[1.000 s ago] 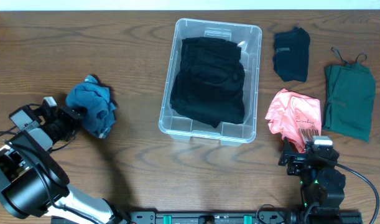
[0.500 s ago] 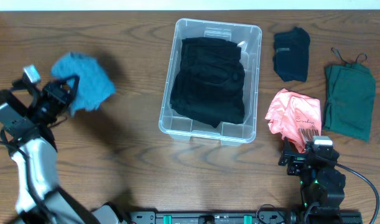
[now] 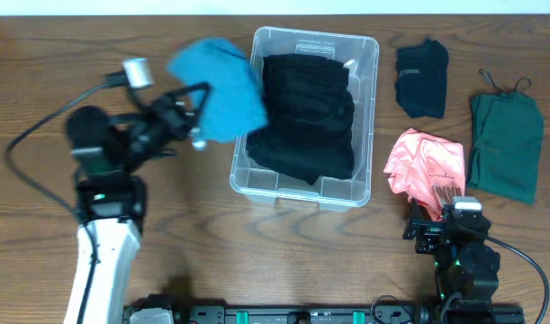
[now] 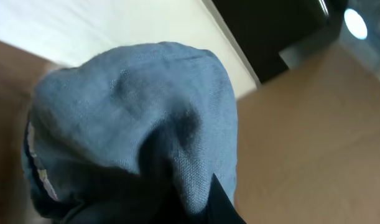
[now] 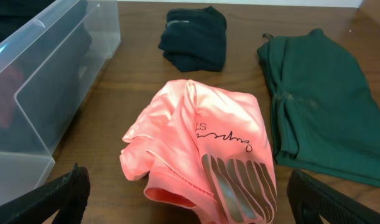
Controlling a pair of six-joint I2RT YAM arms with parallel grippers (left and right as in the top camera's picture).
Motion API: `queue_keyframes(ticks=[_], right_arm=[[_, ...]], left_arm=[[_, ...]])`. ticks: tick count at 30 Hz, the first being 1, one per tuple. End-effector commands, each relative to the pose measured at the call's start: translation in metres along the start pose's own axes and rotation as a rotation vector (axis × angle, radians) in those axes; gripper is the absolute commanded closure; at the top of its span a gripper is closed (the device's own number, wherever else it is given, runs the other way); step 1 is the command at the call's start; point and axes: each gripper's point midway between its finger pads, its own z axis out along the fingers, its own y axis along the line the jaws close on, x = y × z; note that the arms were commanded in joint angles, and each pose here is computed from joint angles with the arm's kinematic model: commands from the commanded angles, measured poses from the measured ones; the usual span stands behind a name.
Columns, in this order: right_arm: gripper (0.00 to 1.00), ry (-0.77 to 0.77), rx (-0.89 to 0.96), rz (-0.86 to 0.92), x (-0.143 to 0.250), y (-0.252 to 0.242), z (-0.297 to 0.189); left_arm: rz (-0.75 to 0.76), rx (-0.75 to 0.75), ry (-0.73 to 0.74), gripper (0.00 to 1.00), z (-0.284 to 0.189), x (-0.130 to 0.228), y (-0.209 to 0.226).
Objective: Pack container
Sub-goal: 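Lift the blue denim and carry it into the container with the left gripper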
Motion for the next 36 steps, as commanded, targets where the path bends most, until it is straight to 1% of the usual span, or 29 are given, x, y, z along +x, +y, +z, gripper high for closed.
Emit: queue_keyframes(ticks=[1,5,12,14,18,28,31,36], right_arm=[[0.01,-0.001,0.01,0.015,0.0,-0.002,0.0],[0.01,-0.001,0.01,0.015,0.0,-0.002,0.0],[0.01,-0.001,0.01,0.015,0.0,-0.002,0.0],[0.01,-0.001,0.01,0.015,0.0,-0.002,0.0],[0.01,-0.001,0.01,0.015,0.0,-0.002,0.0],[0.01,-0.001,0.01,0.015,0.0,-0.002,0.0],[0.01,-0.001,0.01,0.015,0.0,-0.002,0.0],[0.01,-0.001,0.01,0.015,0.0,-0.002,0.0]], left_arm=[[0.017,-0.001,0.028,0.94,0.032,0.024,-0.009],[0.021,0.003,0.102,0.95,0.067,0.061,-0.008],[-0.04,-0.128,0.162,0.94,0.104,0.104,0.037],[-0.088,-0.154,0.168,0.94,0.11,0.112,0.046],[-0.179,-0.157,0.189,0.94,0.12,0.127,0.051],[-0.302,-0.209,0.268,0.94,0.131,0.169,0.057],[-0.321,-0.179,0.276,0.94,0.135,0.174,0.047],[-0.252,-0.005,0.224,0.94,0.147,0.153,0.003]])
